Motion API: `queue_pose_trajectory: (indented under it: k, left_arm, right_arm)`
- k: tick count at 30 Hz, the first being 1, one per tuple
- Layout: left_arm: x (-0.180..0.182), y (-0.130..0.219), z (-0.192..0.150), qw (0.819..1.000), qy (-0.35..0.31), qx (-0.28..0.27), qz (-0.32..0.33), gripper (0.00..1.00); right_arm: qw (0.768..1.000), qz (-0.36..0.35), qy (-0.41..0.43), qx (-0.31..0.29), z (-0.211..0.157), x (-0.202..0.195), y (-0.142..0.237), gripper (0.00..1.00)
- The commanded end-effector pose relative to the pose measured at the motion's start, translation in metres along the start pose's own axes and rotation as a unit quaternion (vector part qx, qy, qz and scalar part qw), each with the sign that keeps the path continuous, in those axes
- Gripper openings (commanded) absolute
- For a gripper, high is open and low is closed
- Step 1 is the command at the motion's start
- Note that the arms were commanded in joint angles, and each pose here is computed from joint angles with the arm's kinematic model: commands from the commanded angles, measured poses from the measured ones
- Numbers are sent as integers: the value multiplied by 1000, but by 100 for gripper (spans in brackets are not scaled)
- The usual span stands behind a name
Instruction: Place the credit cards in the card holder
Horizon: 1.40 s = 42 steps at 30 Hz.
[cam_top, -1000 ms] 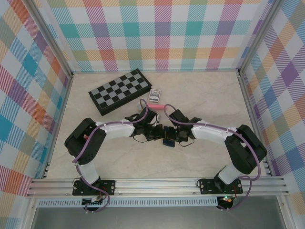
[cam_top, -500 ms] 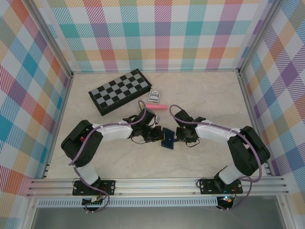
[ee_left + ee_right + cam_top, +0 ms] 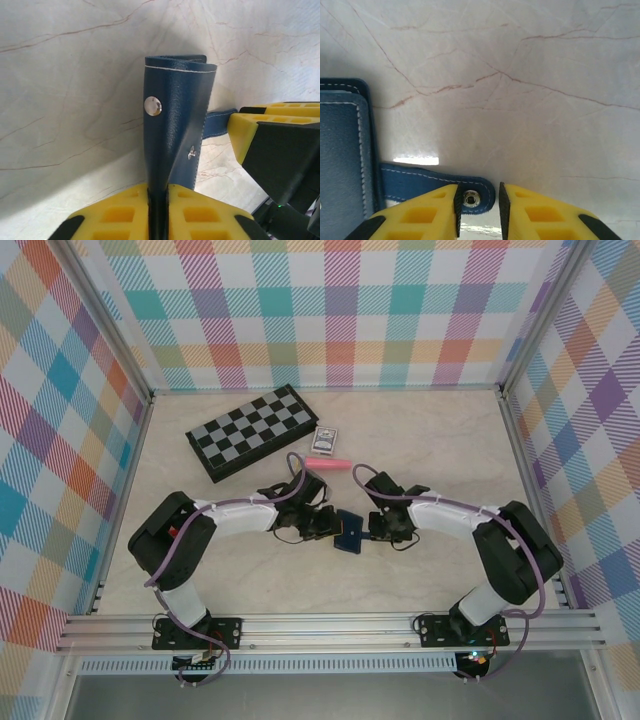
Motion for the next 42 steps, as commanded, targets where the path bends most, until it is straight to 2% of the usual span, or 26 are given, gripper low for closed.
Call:
queue_pose_trajectory:
  k: [1, 3, 8, 13, 16, 19, 22, 26, 28, 31, 33, 36, 38, 42]
  left_arm:
    - [9, 3, -14, 999, 7, 15, 38, 20]
    - [11, 5, -15, 999, 5, 18, 50, 30]
    - [10, 18, -16, 997, -7, 13, 78, 46]
    - [9, 49, -7, 992, -25, -27, 125, 54]
    - [10, 81, 0, 981, -40, -63, 177, 62]
    - [23, 128, 9, 962, -36, -102, 250, 69]
    - [46, 182, 16, 939, -12, -142, 313, 82]
    - [96, 246, 10, 911, 83, -186, 358, 94]
    - [124, 274, -1, 891, 137, -210, 379, 100]
    - [166, 307, -22, 857, 222, -245, 396, 100]
    - [189, 324, -33, 840, 285, -264, 380, 100]
    - [217, 342, -50, 811, 355, -291, 364, 100]
    - [235, 343, -61, 794, 402, -299, 345, 100]
    - [261, 331, -72, 779, 455, -315, 296, 100]
  right_arm:
    - [997, -59, 35, 27, -11, -15, -8, 27]
    - [996, -70, 42, 20, -9, -12, -6, 28]
    - [997, -53, 48, -13, 4, -1, 10, 31]
    - [998, -12, 44, -44, 14, 13, 36, 35]
    - [997, 15, 37, -69, 19, 18, 55, 38]
    - [993, 66, 40, -94, 23, 27, 76, 46]
    - [986, 114, 47, -110, 25, 37, 96, 61]
    - [978, 157, 60, -121, 28, 51, 114, 74]
    - [975, 174, 69, -118, 29, 58, 119, 78]
    - [975, 183, 73, -108, 31, 68, 119, 84]
    - [973, 193, 77, -97, 31, 75, 119, 87]
    - [972, 205, 82, -85, 30, 82, 119, 90]
    - [971, 209, 86, -79, 29, 85, 118, 91]
    - [972, 203, 91, -73, 30, 87, 117, 92]
Point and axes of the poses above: each hand's point on the last joint's axis, 136 mm out from that joint toward the fingers, its own y axis back along the fingers, its own x axis along the line the jaws close on, z = x × y, the point moved 4 cm from there along y, back along the fingers, and after that the axes turned 15 degrees about -y, right-handed, at the moved point
